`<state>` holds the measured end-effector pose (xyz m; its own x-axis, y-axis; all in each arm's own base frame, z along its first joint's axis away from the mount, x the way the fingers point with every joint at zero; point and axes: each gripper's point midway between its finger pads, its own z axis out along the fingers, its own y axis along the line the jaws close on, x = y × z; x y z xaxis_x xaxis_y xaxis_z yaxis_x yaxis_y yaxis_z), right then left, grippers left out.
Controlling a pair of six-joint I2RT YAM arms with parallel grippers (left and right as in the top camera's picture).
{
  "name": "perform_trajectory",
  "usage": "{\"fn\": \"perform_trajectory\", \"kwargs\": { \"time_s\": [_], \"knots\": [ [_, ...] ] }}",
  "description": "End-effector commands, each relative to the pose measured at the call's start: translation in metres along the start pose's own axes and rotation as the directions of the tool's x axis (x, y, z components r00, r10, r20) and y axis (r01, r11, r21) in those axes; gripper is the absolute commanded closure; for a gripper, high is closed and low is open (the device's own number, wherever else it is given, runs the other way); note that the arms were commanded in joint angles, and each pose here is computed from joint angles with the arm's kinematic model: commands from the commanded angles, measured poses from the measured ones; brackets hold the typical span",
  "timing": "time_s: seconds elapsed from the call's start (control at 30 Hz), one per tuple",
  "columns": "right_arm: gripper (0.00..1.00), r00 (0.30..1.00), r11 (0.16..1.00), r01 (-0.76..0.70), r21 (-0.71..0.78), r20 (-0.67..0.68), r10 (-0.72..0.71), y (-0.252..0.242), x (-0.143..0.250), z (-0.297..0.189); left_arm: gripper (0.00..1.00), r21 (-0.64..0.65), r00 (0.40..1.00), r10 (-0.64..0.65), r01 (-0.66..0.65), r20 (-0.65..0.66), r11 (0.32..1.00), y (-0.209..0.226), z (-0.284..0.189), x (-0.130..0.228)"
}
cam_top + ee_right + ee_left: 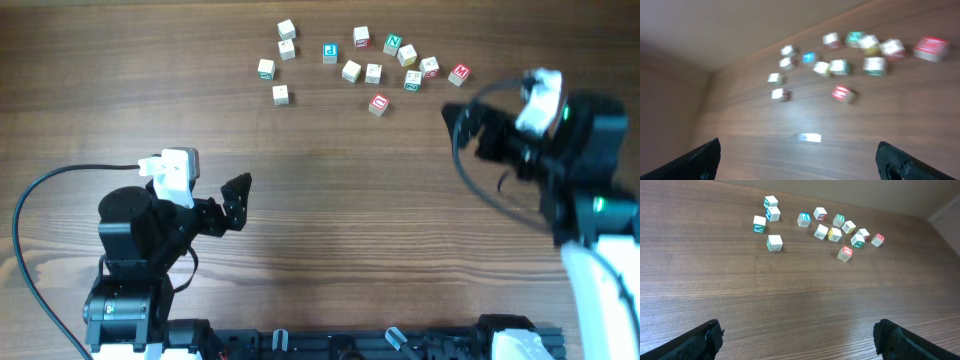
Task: Form a circle
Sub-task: 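Raise the right arm and reach toward the block cluster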
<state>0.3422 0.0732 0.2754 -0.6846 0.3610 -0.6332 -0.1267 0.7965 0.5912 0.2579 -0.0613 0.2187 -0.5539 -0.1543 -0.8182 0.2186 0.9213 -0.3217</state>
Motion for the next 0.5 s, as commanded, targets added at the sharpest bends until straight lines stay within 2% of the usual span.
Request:
{"fn": "perform_trajectory", "kwargs": {
  "time_s": [0.0,0.13,0.27,0.4,0.47],
  "knots": [
    [0.00,0.997,0.990,-0.029,-0.137,-0.074,0.019,0.018,-0.006,0.022,0.00,0.017,1.000,0.020,-0.021,0.014,1.000,-0.005,-0.003,-0.006],
    [0.00,0.997,0.993,-0.027,-0.111,-0.068,0.020,0.007,-0.012,0.062,0.00,-0.013,1.000,0.019,-0.019,0.015,1.000,0.000,-0.003,-0.006],
    [0.01,0.995,0.997,-0.046,0.061,-0.082,0.051,-0.009,-0.001,0.107,0.00,-0.019,1.000,0.014,-0.014,0.005,1.000,0.002,-0.003,-0.003],
    [0.01,0.991,0.954,-0.101,0.284,-0.059,0.122,-0.027,0.013,0.150,0.00,-0.019,1.000,0.015,-0.015,0.005,1.000,0.002,-0.003,-0.003],
    [0.01,0.989,0.932,-0.108,0.345,-0.060,0.137,-0.034,0.021,0.170,0.00,-0.019,1.000,0.015,-0.015,0.005,1.000,0.002,-0.003,-0.003]
  ]
}}
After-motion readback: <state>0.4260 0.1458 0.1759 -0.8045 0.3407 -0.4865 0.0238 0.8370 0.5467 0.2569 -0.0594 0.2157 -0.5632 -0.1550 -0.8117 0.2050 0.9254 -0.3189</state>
